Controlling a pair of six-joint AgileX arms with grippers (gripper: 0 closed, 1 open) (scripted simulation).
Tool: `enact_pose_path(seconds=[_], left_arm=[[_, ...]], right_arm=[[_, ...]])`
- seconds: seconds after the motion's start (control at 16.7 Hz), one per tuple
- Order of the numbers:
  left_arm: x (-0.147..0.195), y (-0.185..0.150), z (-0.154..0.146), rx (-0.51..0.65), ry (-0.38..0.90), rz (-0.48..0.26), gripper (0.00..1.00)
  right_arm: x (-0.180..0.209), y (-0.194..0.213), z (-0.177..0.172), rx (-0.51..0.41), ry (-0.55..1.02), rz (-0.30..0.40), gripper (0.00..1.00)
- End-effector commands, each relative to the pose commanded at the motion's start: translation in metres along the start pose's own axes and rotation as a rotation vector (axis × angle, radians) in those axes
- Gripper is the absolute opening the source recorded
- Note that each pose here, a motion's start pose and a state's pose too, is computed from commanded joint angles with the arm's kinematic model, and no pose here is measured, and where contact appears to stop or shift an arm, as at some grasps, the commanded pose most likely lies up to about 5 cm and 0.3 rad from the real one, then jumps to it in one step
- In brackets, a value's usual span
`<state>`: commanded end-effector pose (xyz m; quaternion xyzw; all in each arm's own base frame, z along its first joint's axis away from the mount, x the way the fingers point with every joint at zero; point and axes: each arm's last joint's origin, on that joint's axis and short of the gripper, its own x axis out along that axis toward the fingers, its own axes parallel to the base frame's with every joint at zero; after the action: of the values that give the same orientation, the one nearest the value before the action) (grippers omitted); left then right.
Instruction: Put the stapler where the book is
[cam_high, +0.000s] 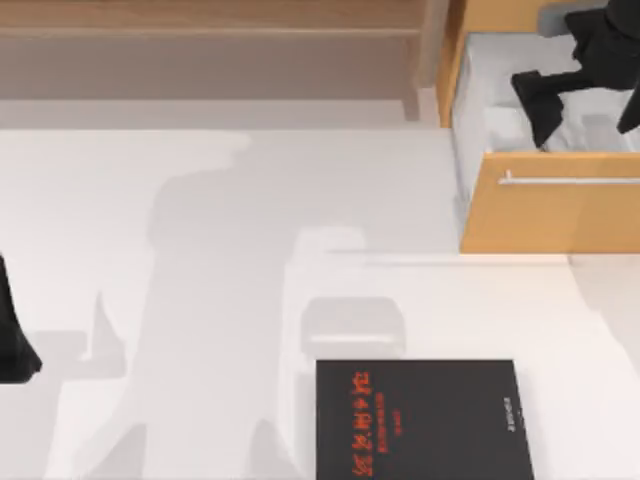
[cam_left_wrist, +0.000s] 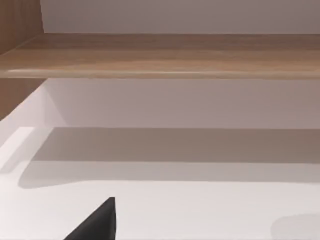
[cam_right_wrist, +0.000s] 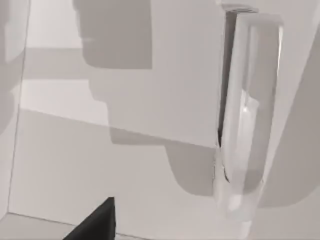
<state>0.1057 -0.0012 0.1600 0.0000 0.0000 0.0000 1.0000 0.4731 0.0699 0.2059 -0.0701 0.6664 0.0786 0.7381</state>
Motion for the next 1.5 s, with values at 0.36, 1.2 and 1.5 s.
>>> enact_pose_path(seconds=[0.36, 1.2, 1.5], left_arm=[[0.0, 0.0, 0.0, 0.0, 0.0, 0.0, 1.0], [0.0, 0.0, 0.0, 0.0, 0.0, 0.0, 1.0], [0.0, 0.0, 0.0, 0.0, 0.0, 0.0, 1.0]], right_arm=[[-0.077, 0.039, -0.035, -0.001, -0.005, 0.002, 1.0], [0.035, -0.001, 0.001, -0.002, -0.006, -0.001, 1.0], [0.071, -0.005, 0.007, -0.002, 0.002, 0.002, 1.0]])
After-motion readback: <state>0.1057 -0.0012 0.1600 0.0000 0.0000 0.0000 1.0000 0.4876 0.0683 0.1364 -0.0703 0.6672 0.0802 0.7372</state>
